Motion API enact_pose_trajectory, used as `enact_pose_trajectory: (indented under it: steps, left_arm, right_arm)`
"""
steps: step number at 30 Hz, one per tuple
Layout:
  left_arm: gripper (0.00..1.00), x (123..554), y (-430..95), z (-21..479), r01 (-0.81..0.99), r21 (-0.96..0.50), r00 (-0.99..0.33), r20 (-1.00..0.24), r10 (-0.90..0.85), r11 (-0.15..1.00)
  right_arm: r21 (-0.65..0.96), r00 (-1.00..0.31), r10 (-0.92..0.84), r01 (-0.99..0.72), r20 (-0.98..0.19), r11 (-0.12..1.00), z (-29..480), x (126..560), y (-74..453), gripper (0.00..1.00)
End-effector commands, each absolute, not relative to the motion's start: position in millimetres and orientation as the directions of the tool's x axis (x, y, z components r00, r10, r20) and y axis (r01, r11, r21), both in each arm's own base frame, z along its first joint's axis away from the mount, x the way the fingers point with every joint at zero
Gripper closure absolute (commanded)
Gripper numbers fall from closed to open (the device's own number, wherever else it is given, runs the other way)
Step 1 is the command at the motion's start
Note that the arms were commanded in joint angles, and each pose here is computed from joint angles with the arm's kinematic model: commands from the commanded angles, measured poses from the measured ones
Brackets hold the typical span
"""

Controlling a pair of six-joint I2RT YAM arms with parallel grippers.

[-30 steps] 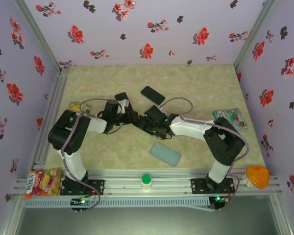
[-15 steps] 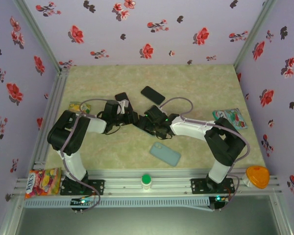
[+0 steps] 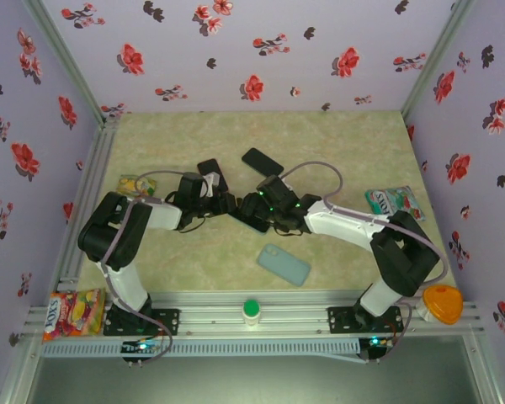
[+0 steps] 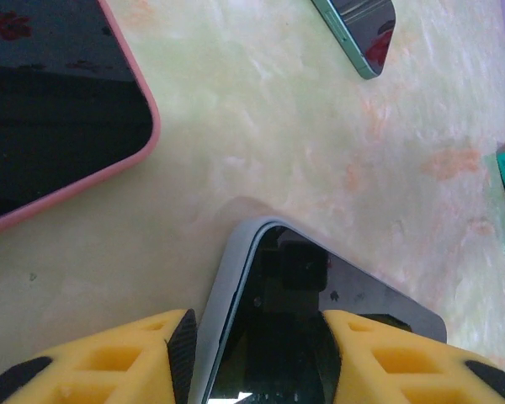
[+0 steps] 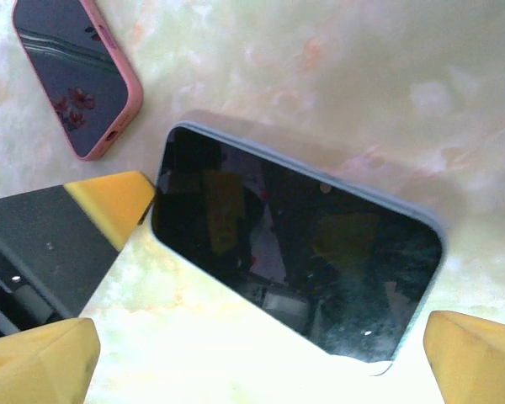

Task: Put the phone into the phone case

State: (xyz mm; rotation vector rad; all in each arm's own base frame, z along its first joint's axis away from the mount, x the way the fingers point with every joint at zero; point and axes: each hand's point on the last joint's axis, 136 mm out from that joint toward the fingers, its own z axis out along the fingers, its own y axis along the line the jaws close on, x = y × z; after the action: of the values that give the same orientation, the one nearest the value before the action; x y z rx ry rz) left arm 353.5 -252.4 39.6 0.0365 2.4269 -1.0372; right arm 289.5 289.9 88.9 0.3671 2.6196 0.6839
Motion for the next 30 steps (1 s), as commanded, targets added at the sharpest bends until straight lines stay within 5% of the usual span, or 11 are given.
enact_pose_trajectory:
  steps: [1,8,20,30]
  left_arm:
    - [0.55,351,-248,44,0.208,-0.653,-0.871,-0.462,-0.165,0.729]
    - [0.57,352,-247,46,0.206,-0.637,-0.873,-0.463,-0.155,0.743]
    - [0.6,357,-241,52,0.194,-0.61,-0.861,-0.481,-0.164,0.768]
    - [0.59,361,-243,55,0.195,-0.61,-0.858,-0.486,-0.168,0.768]
  right_arm:
    - [0.521,-0.87,0.32,0.088,-0.375,0.849,94,296,280,0.03]
    - [0.543,-0.873,0.301,0.051,-0.384,0.839,92,305,268,0.21]
    - [0.563,-0.913,0.228,-0.003,-0.339,0.826,80,293,277,0.77]
    - [0.539,-0.954,0.13,-0.038,-0.27,0.842,56,255,292,0.86]
